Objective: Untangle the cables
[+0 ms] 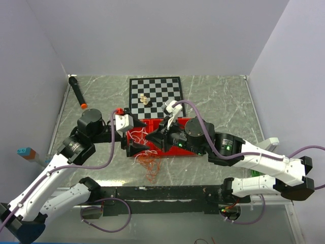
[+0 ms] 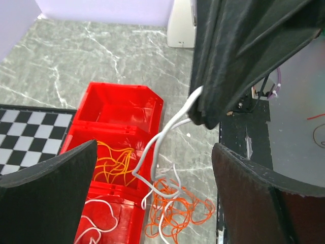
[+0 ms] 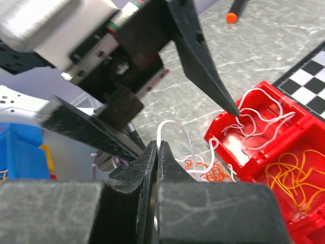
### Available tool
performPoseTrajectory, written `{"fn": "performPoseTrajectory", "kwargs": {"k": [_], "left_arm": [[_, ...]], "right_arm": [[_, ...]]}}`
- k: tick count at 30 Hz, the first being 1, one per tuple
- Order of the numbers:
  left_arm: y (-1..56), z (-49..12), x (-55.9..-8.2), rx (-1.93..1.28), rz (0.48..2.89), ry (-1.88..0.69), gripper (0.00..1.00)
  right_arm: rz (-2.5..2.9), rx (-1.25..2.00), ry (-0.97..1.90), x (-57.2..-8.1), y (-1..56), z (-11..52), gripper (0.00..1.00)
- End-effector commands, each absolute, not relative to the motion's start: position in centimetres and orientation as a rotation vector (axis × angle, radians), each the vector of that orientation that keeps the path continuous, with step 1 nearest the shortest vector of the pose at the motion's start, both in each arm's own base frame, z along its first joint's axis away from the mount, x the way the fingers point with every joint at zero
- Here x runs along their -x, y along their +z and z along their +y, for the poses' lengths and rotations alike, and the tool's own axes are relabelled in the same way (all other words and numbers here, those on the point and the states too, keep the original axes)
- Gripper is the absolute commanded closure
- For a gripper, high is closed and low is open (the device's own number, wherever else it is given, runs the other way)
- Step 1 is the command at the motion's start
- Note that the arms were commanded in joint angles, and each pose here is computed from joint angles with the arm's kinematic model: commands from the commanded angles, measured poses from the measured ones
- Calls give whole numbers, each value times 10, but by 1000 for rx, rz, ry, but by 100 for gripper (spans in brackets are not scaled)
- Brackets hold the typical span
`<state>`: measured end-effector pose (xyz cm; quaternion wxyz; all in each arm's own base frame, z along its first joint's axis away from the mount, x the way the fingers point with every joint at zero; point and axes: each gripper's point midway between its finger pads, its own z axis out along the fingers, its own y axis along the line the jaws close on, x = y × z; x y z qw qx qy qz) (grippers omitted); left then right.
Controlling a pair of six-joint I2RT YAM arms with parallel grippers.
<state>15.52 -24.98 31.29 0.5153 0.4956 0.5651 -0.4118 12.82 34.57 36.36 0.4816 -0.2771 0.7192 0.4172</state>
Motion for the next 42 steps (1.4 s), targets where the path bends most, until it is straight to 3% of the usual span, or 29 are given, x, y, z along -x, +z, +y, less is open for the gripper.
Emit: {"fn": "performPoseTrajectory", "kwargs": {"k": [1, 6, 7, 10, 12, 15, 17, 19, 24, 29, 42], "left_arm": [[315, -255, -159, -1212, 1286, -974, 7], [317, -257, -160, -1208, 1276, -981, 37], [319, -257, -161, -1203, 1272, -979, 47], [324, -258, -164, -1181, 1275, -984, 97], [331, -258, -164, -1166, 1274, -985, 99], [353, -256, -164, -1141, 1252, -976, 99], [373, -253, -163, -1122, 1226, -962, 99], [390, -249, -160, -1110, 1201, -944, 99], [428, -241, -150, -1098, 1136, -918, 99], [449, -238, -140, -1089, 1097, -936, 99], [473, -235, -135, -1052, 1067, -950, 99]], "right_arm": [[1633, 655, 1145, -117, 408, 353, 100], [1602, 654, 1189, -110, 419, 352, 100], [1593, 653, 1195, -109, 422, 351, 100], [1579, 643, 1193, -108, 428, 347, 100], [1582, 630, 1178, -110, 425, 342, 95], [1614, 567, 1126, -118, 409, 326, 45], [1655, 494, 1075, -124, 391, 306, 29], [1684, 413, 1018, -131, 370, 283, 21], [1803, 356, 979, -125, 301, 251, 11], [1899, 460, 1041, -107, 247, 271, 4], [1724, 722, 1056, -101, 255, 380, 0]]}}
